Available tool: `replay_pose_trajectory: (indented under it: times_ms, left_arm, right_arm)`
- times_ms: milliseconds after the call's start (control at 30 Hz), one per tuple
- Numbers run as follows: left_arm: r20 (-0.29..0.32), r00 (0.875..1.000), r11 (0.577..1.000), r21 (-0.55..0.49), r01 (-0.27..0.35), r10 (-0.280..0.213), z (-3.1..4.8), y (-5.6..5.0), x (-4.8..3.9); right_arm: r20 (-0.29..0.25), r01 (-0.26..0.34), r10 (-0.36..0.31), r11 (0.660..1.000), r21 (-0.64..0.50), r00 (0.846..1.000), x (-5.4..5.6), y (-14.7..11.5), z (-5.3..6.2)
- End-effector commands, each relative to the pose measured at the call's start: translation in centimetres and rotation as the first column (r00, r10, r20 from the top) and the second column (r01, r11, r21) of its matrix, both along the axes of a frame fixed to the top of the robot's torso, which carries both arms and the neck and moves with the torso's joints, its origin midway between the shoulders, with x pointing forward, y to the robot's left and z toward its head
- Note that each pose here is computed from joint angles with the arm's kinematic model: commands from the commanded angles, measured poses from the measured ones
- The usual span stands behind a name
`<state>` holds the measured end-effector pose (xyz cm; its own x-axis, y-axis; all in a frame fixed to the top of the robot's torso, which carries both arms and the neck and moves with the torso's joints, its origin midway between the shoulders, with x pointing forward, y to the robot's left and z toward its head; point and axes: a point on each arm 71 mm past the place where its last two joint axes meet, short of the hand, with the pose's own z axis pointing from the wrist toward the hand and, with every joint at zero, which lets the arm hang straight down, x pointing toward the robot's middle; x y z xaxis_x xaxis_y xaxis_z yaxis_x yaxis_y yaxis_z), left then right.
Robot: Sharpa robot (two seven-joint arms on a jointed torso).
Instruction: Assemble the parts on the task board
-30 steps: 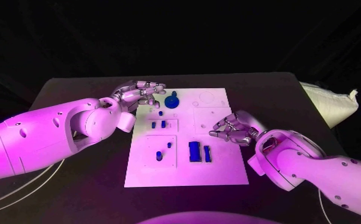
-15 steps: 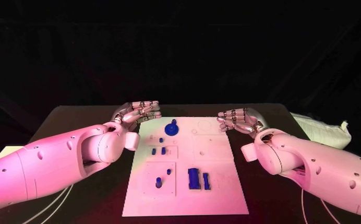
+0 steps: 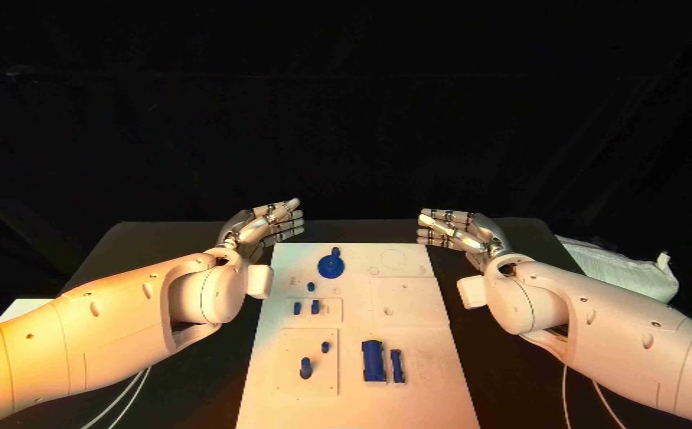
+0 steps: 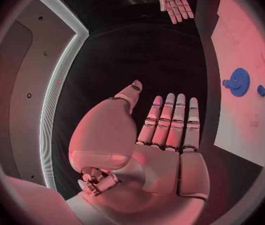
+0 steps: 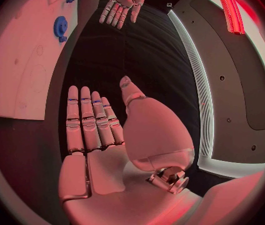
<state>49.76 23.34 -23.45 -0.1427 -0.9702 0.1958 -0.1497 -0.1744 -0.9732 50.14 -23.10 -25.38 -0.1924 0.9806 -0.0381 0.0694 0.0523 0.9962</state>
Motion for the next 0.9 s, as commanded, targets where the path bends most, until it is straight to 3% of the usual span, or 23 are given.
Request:
replay_pose_trajectory:
  times_ms: [33,500,900]
  left_arm:
    - [0.021,1.000,0.999,0.028,-0.020,0.019,0.16,-0.6,-0.35]
    - [0.134,0.984,0.978,0.154,-0.138,0.118,0.90,-3.8,-3.25]
    - [0.148,0.981,0.975,0.165,-0.151,0.127,1.03,-4.1,-3.58]
  right_arm:
    - [0.024,0.031,-0.031,0.999,0.019,0.999,-0.3,0.7,0.7]
    - [0.066,0.162,-0.166,0.985,0.062,0.984,-3.7,3.7,2.8]
    - [0.067,0.172,-0.176,0.983,0.062,0.982,-4.0,3.9,3.0]
